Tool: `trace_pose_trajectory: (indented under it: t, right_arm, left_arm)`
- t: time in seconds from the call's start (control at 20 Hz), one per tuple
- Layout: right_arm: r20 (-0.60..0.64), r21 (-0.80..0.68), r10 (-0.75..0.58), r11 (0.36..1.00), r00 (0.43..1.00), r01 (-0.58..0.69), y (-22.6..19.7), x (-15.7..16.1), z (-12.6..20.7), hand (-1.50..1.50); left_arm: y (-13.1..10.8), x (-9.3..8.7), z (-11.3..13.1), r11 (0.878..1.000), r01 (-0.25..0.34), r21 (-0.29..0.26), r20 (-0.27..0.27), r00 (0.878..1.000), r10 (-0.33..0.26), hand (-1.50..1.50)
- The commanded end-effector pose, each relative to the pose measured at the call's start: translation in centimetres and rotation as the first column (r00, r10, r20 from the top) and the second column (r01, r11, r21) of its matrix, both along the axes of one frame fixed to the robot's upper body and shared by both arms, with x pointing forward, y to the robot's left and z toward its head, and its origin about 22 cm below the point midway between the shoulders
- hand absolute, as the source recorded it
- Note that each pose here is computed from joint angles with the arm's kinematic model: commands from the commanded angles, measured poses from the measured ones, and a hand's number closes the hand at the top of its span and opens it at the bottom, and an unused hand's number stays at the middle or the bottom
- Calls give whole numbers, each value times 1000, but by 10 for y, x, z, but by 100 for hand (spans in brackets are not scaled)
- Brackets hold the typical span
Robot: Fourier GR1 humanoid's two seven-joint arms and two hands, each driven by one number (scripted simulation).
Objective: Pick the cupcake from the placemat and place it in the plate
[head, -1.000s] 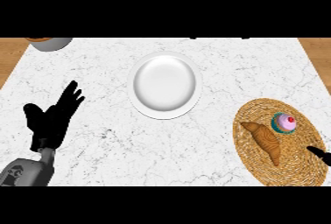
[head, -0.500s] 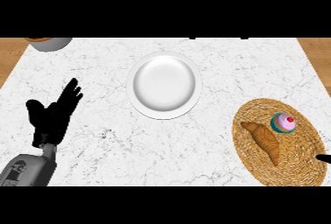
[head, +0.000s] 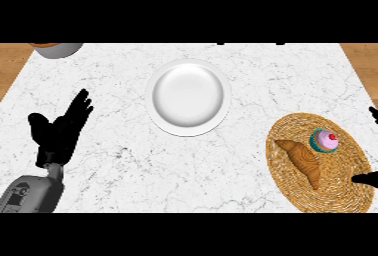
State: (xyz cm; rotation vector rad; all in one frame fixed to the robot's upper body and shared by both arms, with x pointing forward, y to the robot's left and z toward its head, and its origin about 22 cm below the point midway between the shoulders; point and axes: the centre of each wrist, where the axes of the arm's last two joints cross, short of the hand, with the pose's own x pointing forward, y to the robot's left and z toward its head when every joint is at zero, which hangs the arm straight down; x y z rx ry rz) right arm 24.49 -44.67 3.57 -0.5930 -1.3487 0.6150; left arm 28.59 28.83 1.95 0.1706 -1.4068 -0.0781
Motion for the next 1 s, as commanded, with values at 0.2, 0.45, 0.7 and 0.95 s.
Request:
trace_pose_trajectory:
  t: [0.2,0.45,0.7,0.95]
  right_arm:
    - [-155,-144,1,989,988,-24,25,21,2,-150]
    - [-225,-162,6,986,974,-43,14,38,2,-150]
    - [-261,-150,17,987,965,-57,41,50,-5,-150]
    - [-265,-205,-1,977,964,-55,45,49,-15,-150]
  left_arm:
    - [-6,2,10,1000,-5,12,6,1000,5,0]
    - [2,-3,15,1000,11,10,-8,1000,-11,0]
    - [-8,-6,-1,1000,5,10,-6,1000,-5,0]
    - [-7,-9,10,1000,3,17,17,1000,-3,0]
